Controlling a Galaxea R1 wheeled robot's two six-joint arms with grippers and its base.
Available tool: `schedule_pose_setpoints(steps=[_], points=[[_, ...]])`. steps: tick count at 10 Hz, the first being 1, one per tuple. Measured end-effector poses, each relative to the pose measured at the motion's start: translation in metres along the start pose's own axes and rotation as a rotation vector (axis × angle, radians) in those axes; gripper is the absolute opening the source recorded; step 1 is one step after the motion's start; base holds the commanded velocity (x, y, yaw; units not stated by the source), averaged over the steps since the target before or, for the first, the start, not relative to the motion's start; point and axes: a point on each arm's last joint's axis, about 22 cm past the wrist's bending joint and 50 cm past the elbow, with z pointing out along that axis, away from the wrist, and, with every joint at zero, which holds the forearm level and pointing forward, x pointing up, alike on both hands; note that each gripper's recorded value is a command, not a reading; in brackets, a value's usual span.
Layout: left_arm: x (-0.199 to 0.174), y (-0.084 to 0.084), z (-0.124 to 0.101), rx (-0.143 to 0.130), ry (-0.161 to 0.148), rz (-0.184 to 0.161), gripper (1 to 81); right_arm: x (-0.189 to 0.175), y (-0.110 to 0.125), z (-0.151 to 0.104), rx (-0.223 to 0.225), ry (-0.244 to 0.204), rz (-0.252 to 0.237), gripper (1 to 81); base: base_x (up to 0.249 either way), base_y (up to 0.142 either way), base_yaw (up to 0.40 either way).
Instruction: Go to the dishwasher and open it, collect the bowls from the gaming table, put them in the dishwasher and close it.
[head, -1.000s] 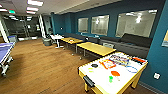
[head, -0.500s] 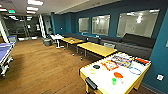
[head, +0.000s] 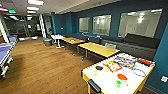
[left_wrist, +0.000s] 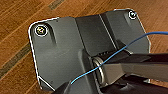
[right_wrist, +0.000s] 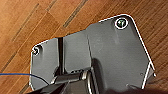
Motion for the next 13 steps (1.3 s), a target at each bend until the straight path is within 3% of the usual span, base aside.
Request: schedule_pose_setpoints(steps=[3,13], points=[[0.0000,-0.0006,-0.0001,0.001,0.000,0.000,81.1,0.0000,0.0000,0.0000,0.000,0.000,0.000,81.1,0.089,0.068,0.000],[0.0003,0.0025,0.0007,-0.004,0.000,-0.003,81.1,0.0008,0.0034,-0.0008,-0.004,0.000,0.000,81.1,0.017,0.000,-0.010]])
